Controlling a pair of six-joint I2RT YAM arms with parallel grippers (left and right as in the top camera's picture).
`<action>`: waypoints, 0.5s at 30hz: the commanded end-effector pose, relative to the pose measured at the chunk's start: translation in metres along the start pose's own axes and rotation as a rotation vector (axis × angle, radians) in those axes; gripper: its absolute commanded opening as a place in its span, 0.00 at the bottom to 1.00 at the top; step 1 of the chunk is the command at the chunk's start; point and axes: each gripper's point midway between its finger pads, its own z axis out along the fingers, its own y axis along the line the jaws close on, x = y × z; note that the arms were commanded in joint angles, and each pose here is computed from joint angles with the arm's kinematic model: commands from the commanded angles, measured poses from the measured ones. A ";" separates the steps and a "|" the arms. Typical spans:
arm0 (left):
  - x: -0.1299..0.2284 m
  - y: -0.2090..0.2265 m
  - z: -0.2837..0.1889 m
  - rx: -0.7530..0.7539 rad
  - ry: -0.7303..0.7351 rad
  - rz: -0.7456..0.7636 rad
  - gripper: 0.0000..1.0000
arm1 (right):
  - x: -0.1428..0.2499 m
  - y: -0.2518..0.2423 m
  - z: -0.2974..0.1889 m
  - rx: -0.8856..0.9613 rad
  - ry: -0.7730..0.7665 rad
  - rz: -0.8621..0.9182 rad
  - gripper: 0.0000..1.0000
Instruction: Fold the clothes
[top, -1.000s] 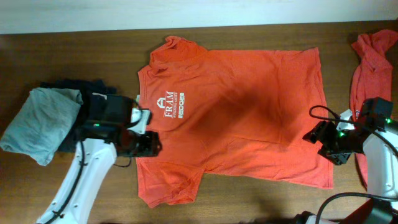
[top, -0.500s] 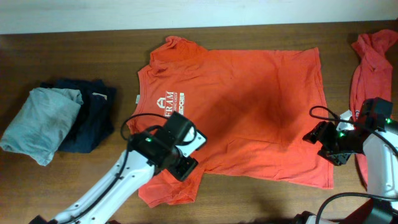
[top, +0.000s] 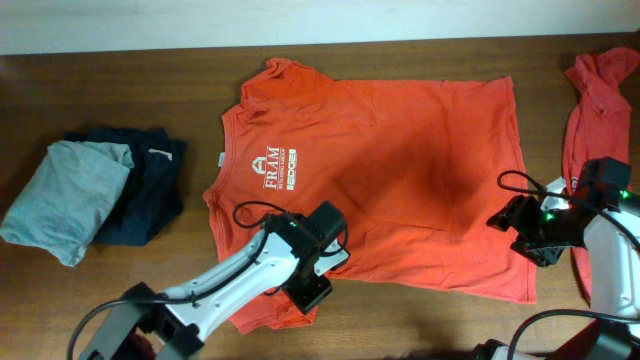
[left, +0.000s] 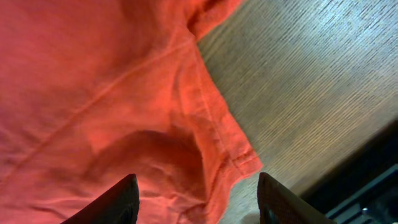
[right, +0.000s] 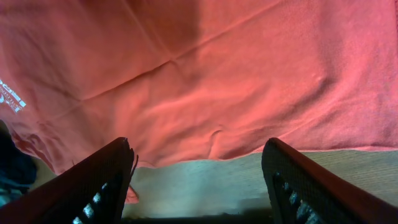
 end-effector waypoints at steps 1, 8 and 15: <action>-0.001 -0.009 0.005 0.036 0.022 -0.061 0.61 | -0.003 -0.001 -0.003 0.007 -0.010 0.010 0.69; 0.006 -0.027 0.013 0.027 0.070 -0.016 0.61 | -0.003 -0.001 -0.003 0.007 -0.010 0.010 0.69; 0.015 -0.028 0.014 -0.031 0.107 -0.186 0.69 | -0.003 -0.001 -0.003 0.007 -0.009 0.010 0.68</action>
